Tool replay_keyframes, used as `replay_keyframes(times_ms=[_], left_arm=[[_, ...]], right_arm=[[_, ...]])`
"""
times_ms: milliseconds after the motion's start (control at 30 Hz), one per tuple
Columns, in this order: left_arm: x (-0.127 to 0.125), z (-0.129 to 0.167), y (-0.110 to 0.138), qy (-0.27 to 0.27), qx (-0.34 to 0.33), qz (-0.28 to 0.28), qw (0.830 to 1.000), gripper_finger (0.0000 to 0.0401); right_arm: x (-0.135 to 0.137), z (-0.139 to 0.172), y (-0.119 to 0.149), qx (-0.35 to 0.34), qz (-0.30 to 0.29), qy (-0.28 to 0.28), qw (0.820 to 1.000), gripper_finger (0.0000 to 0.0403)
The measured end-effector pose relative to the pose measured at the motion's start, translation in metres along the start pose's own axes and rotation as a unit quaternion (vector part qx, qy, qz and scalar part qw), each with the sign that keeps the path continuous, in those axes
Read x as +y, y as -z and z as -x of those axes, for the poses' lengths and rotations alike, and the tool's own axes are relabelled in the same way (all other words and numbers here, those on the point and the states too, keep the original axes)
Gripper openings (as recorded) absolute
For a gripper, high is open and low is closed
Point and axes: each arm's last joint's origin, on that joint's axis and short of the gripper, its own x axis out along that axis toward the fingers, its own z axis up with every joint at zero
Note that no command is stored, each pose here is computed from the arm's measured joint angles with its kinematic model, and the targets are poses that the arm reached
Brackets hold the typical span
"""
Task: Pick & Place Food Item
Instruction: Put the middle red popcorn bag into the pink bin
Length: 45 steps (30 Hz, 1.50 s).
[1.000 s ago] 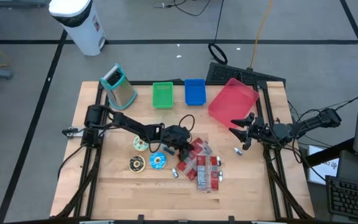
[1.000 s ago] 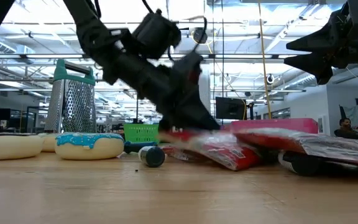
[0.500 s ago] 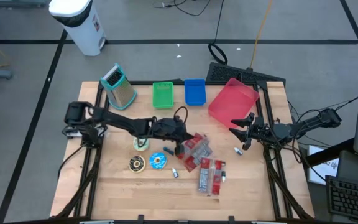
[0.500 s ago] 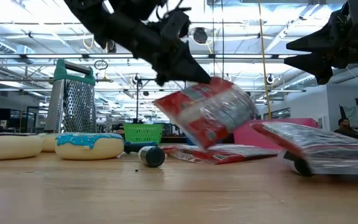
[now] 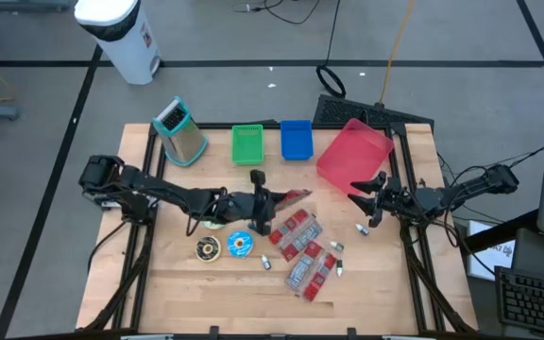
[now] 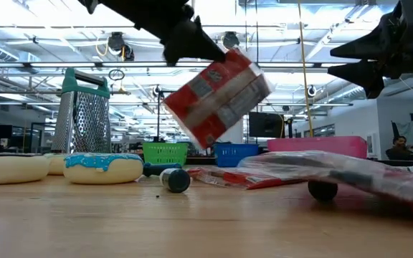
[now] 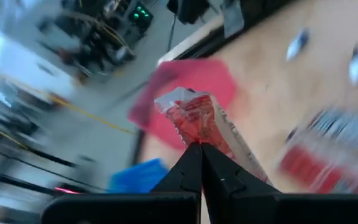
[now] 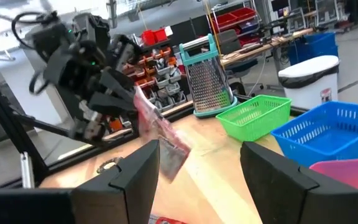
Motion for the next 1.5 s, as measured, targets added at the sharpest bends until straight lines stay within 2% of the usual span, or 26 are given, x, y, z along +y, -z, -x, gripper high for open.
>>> replay_keyframes(times_ms=[100,333,733,867,1033,1100,1167,1233,1300,1400,1500], left_arm=[[-0.002,0.002,0.0,-0.012,0.02,-0.106,0.994,0.0],[0.002,0.003,0.001,-0.061,0.068,-0.214,0.973,0.0],[0.012,-0.001,0.003,-0.09,0.089,-0.278,0.952,0.0],[0.016,-0.001,-0.003,-0.107,0.072,-0.309,0.942,0.0],[0.019,0.0,-0.008,-0.122,0.055,-0.324,0.936,0.0],[0.02,0.0,-0.008,-0.125,0.054,-0.333,0.933,0.0],[0.021,0.0,-0.009,-0.128,0.055,-0.347,0.927,0.0],[0.022,0.0,-0.01,-0.132,0.056,-0.366,0.919,0.0],[0.023,0.001,-0.011,-0.136,0.058,-0.388,0.91,0.0],[0.024,0.001,-0.012,-0.14,0.061,-0.412,0.898,0.0],[0.025,0.001,-0.013,-0.144,0.063,-0.433,0.888,0.0]], right_arm=[[0.0,0.0,0.0,0.001,-0.027,0.001,1.0,0.0212],[0.006,-0.007,-0.001,-0.015,-0.053,-0.006,0.998,0.0212],[0.02,-0.029,0.007,-0.037,-0.063,-0.016,0.997,0.0212],[0.025,-0.038,0.019,0.005,-0.005,-0.033,0.999,0.0212],[0.052,-0.065,0.012,0.019,0.093,-0.095,0.991,0.0212],[0.063,-0.076,0.01,0.028,0.105,-0.112,0.988,0.0212],[0.071,-0.09,0.002,0.019,0.051,-0.108,0.993,0.0212],[0.071,-0.105,-0.005,0.012,-0.041,-0.081,0.996,0.0212],[0.065,-0.119,-0.009,0.009,-0.125,-0.05,0.991,0.0212],[0.053,-0.132,-0.008,0.022,-0.24,-0.038,0.97,0.0212],[0.044,-0.138,-0.003,0.05,-0.324,-0.045,0.944,0.0212]])
